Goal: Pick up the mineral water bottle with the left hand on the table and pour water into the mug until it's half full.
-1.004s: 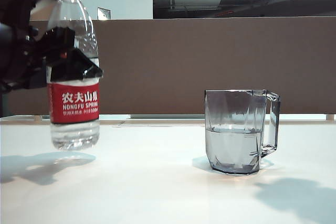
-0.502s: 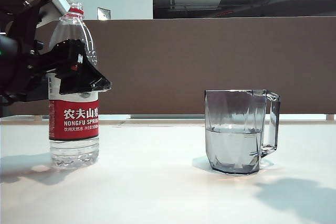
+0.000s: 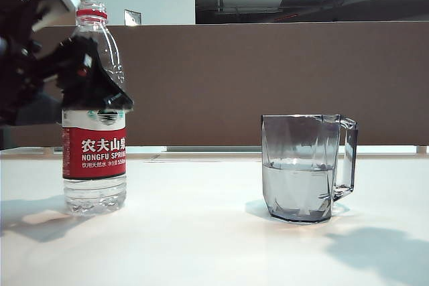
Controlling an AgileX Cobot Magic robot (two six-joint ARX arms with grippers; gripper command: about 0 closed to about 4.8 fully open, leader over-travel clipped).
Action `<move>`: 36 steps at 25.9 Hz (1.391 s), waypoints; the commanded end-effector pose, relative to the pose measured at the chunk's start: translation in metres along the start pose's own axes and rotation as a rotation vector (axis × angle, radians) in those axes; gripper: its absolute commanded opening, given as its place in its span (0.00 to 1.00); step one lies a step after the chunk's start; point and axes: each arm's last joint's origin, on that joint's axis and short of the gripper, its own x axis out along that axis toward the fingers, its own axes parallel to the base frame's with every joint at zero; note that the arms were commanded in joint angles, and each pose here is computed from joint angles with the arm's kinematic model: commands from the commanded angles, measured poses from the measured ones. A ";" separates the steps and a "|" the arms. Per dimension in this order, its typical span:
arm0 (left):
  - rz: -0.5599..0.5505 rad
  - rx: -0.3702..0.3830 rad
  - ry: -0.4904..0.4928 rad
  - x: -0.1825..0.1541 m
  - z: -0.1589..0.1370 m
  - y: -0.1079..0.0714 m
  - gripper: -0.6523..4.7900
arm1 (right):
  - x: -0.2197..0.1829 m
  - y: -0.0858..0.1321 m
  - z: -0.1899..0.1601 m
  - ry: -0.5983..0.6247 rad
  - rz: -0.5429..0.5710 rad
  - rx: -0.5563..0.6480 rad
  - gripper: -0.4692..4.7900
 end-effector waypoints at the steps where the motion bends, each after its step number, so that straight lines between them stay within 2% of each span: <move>1: -0.002 -0.018 0.041 -0.009 0.002 -0.001 1.00 | -0.003 0.000 0.005 -0.034 0.003 -0.002 0.07; 7: 0.003 -0.022 0.101 -0.033 0.004 -0.004 1.00 | -0.006 0.000 0.007 -0.069 -0.001 -0.001 0.07; 12: 0.004 -0.026 0.114 -0.049 0.006 -0.006 1.00 | -0.007 0.000 0.007 -0.080 -0.003 -0.001 0.07; 14: 0.003 -0.056 0.090 -0.055 0.009 -0.007 1.00 | -0.007 0.000 0.007 -0.081 -0.003 -0.001 0.07; 15: 0.001 -0.069 0.059 -0.060 0.012 -0.007 0.95 | -0.007 0.000 0.007 -0.076 -0.005 -0.001 0.07; 16: 0.000 -0.072 0.050 -0.061 0.013 -0.008 0.83 | -0.007 0.000 0.006 -0.073 -0.005 -0.001 0.07; 18: -0.001 -0.085 0.038 -0.066 0.015 -0.008 0.34 | -0.006 0.000 0.004 -0.068 -0.005 -0.001 0.07; 19: 0.000 -0.092 0.041 -0.067 0.014 -0.008 0.13 | -0.005 0.000 0.003 -0.067 -0.007 -0.001 0.07; 21: 0.002 -0.104 0.057 -0.069 0.013 -0.008 0.11 | -0.003 -0.001 -0.002 -0.078 -0.025 0.000 0.07; 25: 0.007 -0.110 0.107 -0.069 0.008 -0.008 0.11 | 0.002 -0.002 -0.022 -0.194 -0.054 0.007 0.07; 30: 0.008 -0.111 0.109 -0.069 0.007 -0.008 0.11 | 0.006 -0.002 -0.048 -0.206 -0.054 0.008 0.07; 33: 0.001 -0.105 0.055 -0.069 0.012 -0.008 0.11 | 0.003 -0.001 -0.054 -0.220 -0.044 0.007 0.07; 36: -0.010 -0.095 -0.041 -0.069 0.022 -0.009 0.11 | 0.000 -0.001 -0.054 -0.241 -0.046 0.008 0.07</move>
